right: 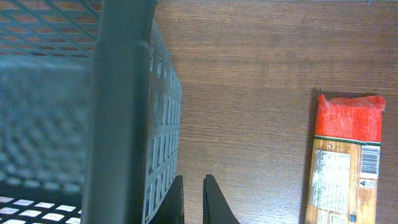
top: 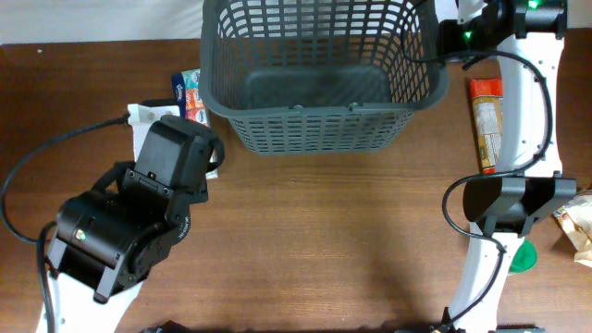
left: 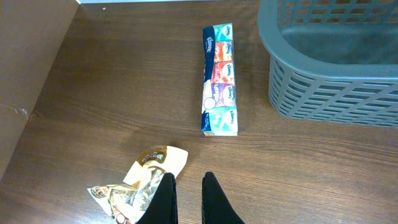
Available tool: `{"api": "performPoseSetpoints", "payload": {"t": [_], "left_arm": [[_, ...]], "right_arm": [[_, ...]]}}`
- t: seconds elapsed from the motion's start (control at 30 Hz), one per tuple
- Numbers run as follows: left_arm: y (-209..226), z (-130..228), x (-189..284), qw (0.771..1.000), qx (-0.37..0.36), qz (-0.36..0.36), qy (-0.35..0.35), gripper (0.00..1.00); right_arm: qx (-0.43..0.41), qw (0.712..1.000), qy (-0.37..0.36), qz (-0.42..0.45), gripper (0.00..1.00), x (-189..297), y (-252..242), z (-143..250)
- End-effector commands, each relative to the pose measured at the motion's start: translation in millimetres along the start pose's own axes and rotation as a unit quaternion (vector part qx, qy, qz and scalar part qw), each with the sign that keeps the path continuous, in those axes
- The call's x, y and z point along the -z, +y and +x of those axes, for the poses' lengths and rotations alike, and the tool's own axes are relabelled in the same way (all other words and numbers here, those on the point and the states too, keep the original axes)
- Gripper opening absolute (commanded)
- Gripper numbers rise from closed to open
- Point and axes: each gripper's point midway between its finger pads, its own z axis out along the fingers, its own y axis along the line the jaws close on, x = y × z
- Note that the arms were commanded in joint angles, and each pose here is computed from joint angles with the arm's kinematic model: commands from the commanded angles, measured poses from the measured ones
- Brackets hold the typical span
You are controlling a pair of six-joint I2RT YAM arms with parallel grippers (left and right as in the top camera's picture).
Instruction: Pack container
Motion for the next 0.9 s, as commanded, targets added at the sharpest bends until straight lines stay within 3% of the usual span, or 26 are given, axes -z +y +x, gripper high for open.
{"api": "performPoseSetpoints", "payload": {"t": [0.0,0.5,0.87], "left_arm": [[1,-1,3,1.000,-0.002,0.004,-0.002,0.02],[1,-2,3,1.000,0.000,0.005,-0.004,0.02],[2,-1,3,1.000,-0.002,0.003,-0.001,0.02]], "right_arm": [[-0.003,1.000,0.014,-0.018,0.04,-10,8,5],[-0.002,1.000,0.020,-0.018,0.04,-10,10,8],[-0.016,0.998,-0.016,0.058,0.04,8,-20,-7]]}}
